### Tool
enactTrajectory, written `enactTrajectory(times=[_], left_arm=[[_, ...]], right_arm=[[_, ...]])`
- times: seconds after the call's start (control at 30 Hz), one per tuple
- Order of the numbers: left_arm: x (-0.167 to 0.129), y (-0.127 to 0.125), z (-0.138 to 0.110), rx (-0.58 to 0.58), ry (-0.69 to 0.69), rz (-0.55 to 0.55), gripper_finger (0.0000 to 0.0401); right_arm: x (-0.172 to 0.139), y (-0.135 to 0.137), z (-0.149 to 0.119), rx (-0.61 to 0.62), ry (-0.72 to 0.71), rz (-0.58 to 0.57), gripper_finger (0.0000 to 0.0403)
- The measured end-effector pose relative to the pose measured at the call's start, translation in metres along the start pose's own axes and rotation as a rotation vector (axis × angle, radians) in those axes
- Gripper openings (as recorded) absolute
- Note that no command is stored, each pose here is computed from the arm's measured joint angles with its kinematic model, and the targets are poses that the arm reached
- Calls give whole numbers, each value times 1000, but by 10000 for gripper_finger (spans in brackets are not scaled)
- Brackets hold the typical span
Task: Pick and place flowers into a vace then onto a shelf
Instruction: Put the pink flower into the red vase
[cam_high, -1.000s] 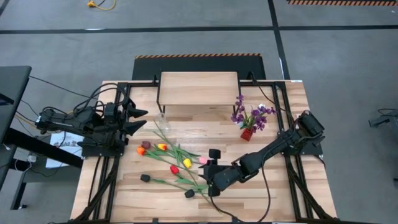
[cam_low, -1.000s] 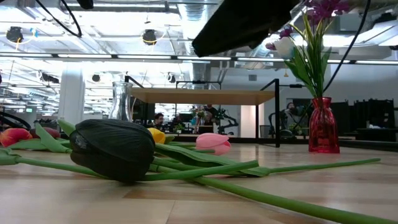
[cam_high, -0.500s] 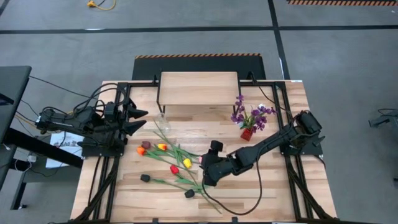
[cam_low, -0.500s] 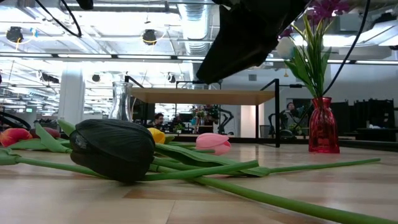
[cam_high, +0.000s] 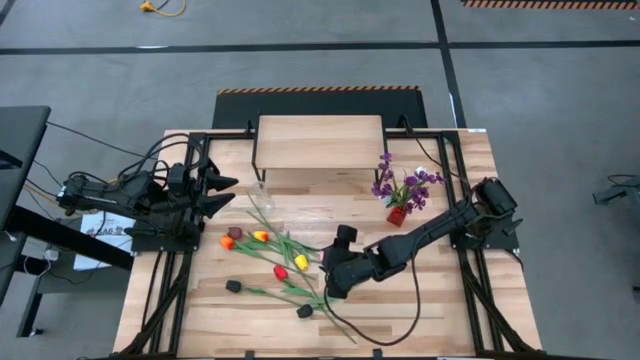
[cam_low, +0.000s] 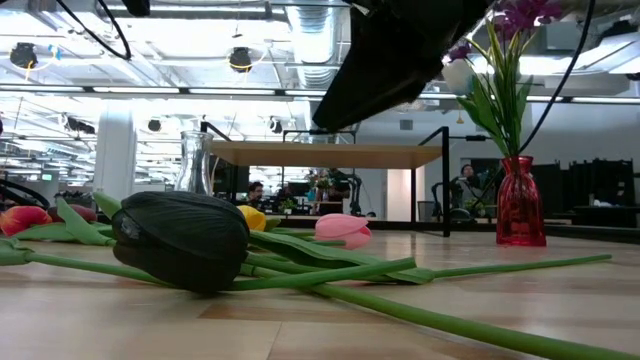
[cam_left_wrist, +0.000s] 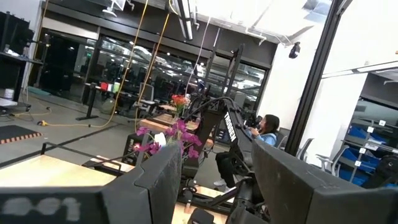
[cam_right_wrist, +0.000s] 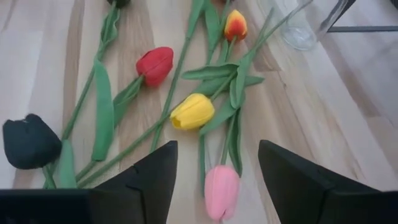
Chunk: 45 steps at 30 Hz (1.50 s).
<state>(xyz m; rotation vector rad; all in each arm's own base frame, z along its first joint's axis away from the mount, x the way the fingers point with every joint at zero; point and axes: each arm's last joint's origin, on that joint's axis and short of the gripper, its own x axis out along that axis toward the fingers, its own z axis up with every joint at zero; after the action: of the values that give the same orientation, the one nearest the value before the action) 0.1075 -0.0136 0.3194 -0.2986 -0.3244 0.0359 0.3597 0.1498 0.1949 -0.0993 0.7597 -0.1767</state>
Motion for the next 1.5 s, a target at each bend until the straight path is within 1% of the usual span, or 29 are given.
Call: enactTrajectory(times=[0.07,0.23,0.33,0.4,0.47,0.53,0.6,0.67,0.73,0.8,0.87,0.97,1.1,1.3,1.5], left_arm=[[0,0,0,0,0,0,185],[0,0,0,0,0,0,185],[0,0,0,0,0,0,185],[0,0,0,0,0,0,185],[0,0,0,0,1,-1,185],[0,0,0,0,1,-1,185],[0,0,0,0,2,0,185],[0,0,0,-2,5,0,185],[0,0,-1,-2,10,1,185],[0,0,-1,-1,13,2,185],[0,0,-2,1,19,3,185],[0,0,-3,2,25,4,185],[1,0,-4,4,32,6,185],[1,0,-4,3,36,6,185],[1,0,-4,3,36,6,185]], right_arm=[[-3,1,9,-21,-26,9,215],[-21,13,34,-134,-95,36,215],[-27,13,38,-174,-64,28,215],[-25,7,36,-171,-24,-5,215],[-21,-1,35,-142,15,-34,215],[-9,-7,33,-123,43,-61,215],[1,-12,26,-135,92,-79,215],[14,-11,25,-120,93,-65,215],[21,-12,18,-137,139,-74,215],[32,-10,16,-128,129,-75,215],[37,-9,9,-136,166,-84,215],[46,-11,8,-112,167,-93,214],[64,-16,-3,-99,220,-113,214],[77,-15,-11,-86,249,-81,214],[73,-9,-11,-103,245,-68,214]])
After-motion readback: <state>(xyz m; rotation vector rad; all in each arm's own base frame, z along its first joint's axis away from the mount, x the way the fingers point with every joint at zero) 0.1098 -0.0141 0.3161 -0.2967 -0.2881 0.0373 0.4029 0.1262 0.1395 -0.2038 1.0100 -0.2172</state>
